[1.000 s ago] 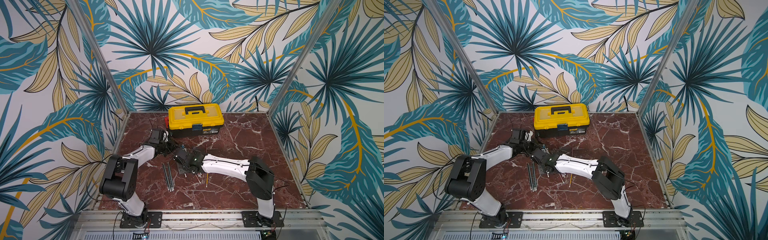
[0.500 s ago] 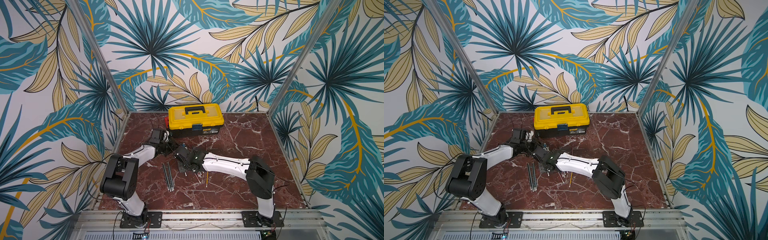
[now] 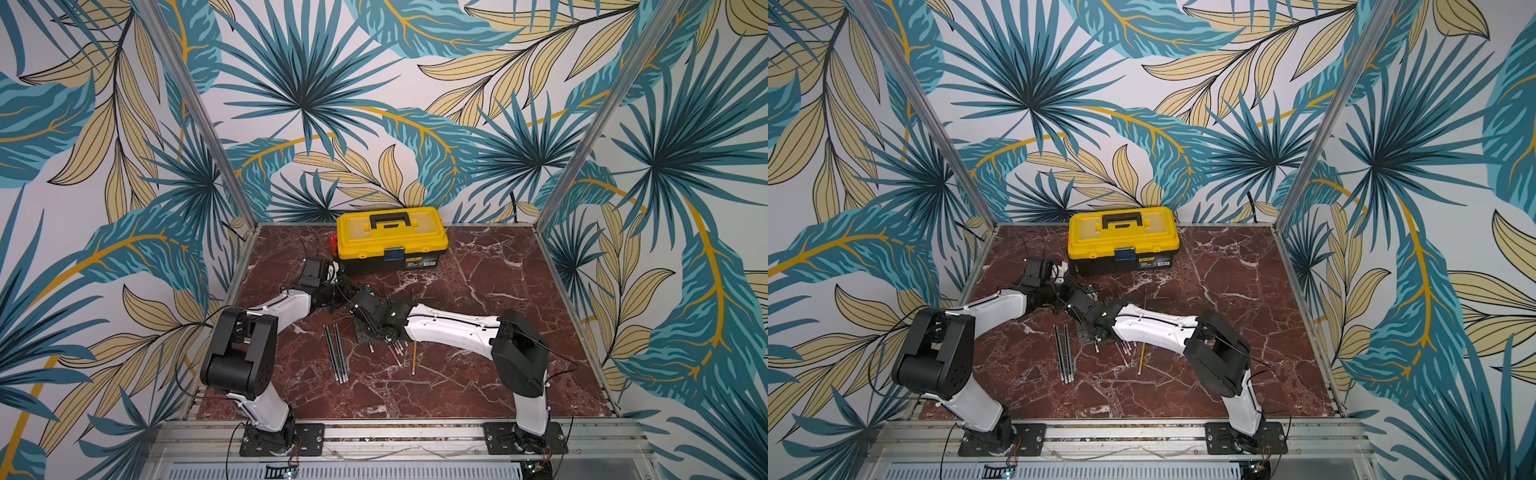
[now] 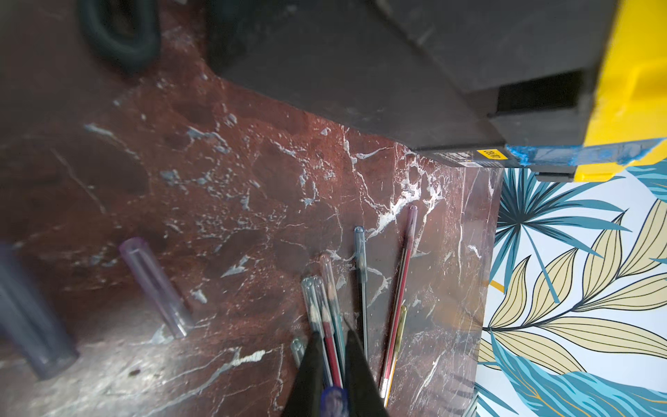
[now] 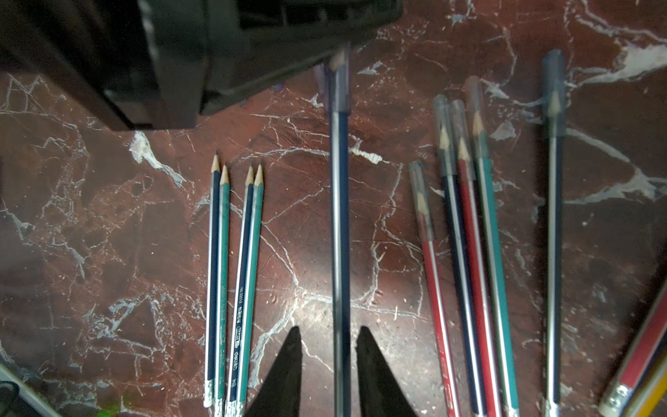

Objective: Remove the protective cover of the pencils
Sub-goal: Remove the protective sleeve from the pencil, then place the pencil at the center of the board.

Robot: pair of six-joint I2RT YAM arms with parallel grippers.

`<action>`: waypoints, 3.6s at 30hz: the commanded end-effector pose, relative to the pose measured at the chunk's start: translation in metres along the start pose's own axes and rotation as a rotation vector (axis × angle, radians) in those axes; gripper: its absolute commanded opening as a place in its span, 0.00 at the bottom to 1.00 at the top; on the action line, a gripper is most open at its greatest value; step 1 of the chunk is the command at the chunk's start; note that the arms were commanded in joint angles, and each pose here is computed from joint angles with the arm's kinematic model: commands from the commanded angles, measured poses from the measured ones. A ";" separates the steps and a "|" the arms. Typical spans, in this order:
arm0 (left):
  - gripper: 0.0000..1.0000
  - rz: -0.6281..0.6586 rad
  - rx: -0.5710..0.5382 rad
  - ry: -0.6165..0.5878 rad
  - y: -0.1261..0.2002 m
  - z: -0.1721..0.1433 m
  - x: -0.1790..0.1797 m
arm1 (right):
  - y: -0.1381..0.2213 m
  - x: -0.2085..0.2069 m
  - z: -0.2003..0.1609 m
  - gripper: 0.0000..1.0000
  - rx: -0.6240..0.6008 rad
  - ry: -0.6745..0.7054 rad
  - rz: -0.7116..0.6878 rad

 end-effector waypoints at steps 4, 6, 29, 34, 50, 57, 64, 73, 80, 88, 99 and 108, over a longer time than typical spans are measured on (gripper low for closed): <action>0.05 -0.039 -0.010 -0.028 0.000 0.006 -0.014 | -0.015 0.000 -0.003 0.20 0.030 -0.013 0.004; 0.05 -0.043 -0.008 -0.037 0.000 0.007 -0.016 | -0.015 0.000 -0.004 0.14 0.027 -0.017 0.013; 0.02 0.008 -0.069 0.003 0.008 0.021 0.001 | -0.014 0.002 -0.053 0.00 0.087 -0.024 0.149; 0.02 0.014 -0.078 0.001 0.008 0.024 0.003 | -0.010 0.004 -0.059 0.00 0.076 -0.031 0.172; 0.01 0.072 -0.148 0.059 0.014 0.034 0.005 | -0.008 0.005 -0.060 0.00 0.054 -0.074 0.128; 0.00 0.098 -0.163 0.061 0.008 0.057 -0.020 | -0.018 0.006 -0.059 0.00 0.047 -0.137 0.106; 0.01 0.123 -0.176 0.058 -0.003 0.062 -0.017 | -0.027 0.002 -0.065 0.00 0.066 -0.163 0.067; 0.00 0.149 -0.165 -0.018 -0.010 0.054 -0.024 | -0.047 0.018 -0.065 0.00 0.111 -0.186 0.142; 0.00 0.185 -0.127 0.008 -0.015 0.048 -0.014 | -0.050 0.025 -0.065 0.00 0.122 -0.184 0.147; 0.00 0.193 -0.127 0.004 -0.014 0.047 -0.014 | -0.047 0.016 -0.071 0.13 0.121 -0.192 0.096; 0.00 0.190 -0.136 -0.006 -0.006 0.046 -0.019 | -0.049 0.013 -0.074 0.19 0.134 -0.202 0.051; 0.00 0.191 -0.136 -0.012 -0.006 0.046 -0.019 | -0.049 0.015 -0.070 0.19 0.125 -0.196 0.060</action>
Point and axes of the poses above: each gripper's point midway between its finger pads, its own y axis back along the fingers, its own x axis along the line the jaws close on, z = x × y, the point moved 8 cm from there along y, back along the fingers, and after that the axes turned 12 degrees about y, right-handed, at the moved point
